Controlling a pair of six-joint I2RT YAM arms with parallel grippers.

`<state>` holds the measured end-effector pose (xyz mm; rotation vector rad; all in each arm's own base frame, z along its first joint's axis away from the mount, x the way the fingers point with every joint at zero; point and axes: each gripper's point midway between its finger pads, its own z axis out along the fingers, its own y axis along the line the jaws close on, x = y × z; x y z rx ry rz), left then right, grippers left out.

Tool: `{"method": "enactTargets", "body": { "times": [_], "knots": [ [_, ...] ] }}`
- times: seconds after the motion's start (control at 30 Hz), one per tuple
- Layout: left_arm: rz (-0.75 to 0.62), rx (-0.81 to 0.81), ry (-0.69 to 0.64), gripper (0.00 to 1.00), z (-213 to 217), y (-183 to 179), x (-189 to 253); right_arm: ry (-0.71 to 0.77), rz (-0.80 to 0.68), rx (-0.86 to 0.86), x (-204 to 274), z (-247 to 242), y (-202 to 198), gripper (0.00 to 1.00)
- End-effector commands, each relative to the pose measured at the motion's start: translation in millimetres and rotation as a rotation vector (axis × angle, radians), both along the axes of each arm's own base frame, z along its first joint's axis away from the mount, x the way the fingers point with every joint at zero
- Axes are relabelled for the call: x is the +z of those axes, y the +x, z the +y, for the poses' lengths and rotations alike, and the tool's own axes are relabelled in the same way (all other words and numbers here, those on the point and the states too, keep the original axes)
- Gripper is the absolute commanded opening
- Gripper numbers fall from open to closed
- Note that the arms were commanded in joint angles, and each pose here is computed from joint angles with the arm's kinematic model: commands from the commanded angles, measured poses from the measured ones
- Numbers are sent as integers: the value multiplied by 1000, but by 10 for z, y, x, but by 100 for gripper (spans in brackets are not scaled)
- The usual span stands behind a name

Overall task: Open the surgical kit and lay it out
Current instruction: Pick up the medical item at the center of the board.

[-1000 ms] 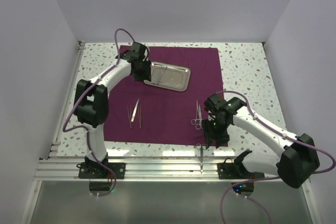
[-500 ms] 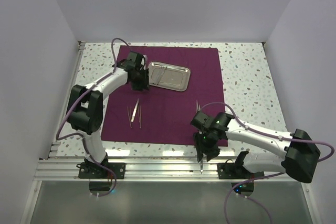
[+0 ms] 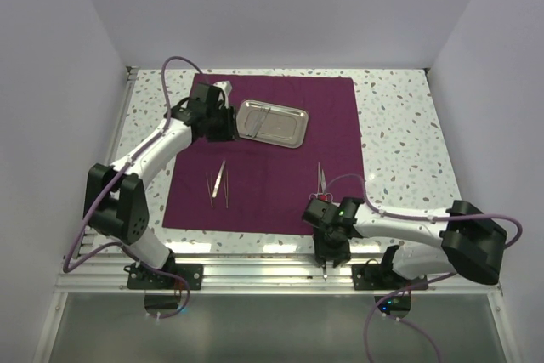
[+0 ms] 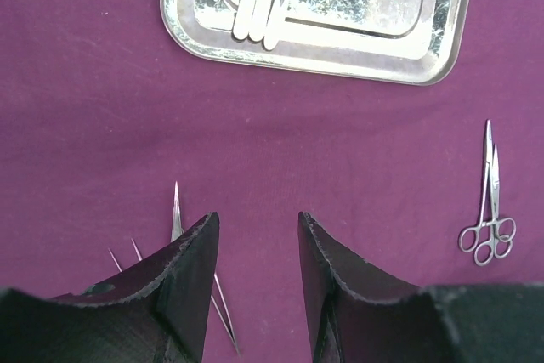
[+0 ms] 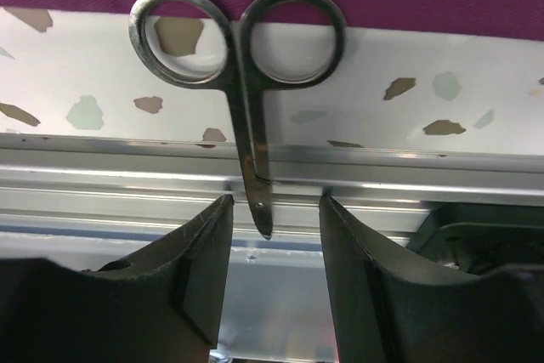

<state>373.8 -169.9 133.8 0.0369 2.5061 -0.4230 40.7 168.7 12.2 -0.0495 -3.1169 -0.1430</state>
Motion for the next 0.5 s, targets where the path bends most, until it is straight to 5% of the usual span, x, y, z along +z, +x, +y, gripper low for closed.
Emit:
{"method": "enactTargets", "body": {
  "times": [0.0, 0.23, 0.47],
  "knots": [
    [-37, -26, 0, 46, 7, -46, 131, 27, -113, -38, -67, 319, 220, 49],
    [-42, -31, -12, 45, 2, -91, 196, -53, -118, -20, -314, 365, 131, 47],
    [-42, -33, 3, 45, 48, -158, 202, -149, -143, -62, -578, 102, 110, 27]
  ]
}}
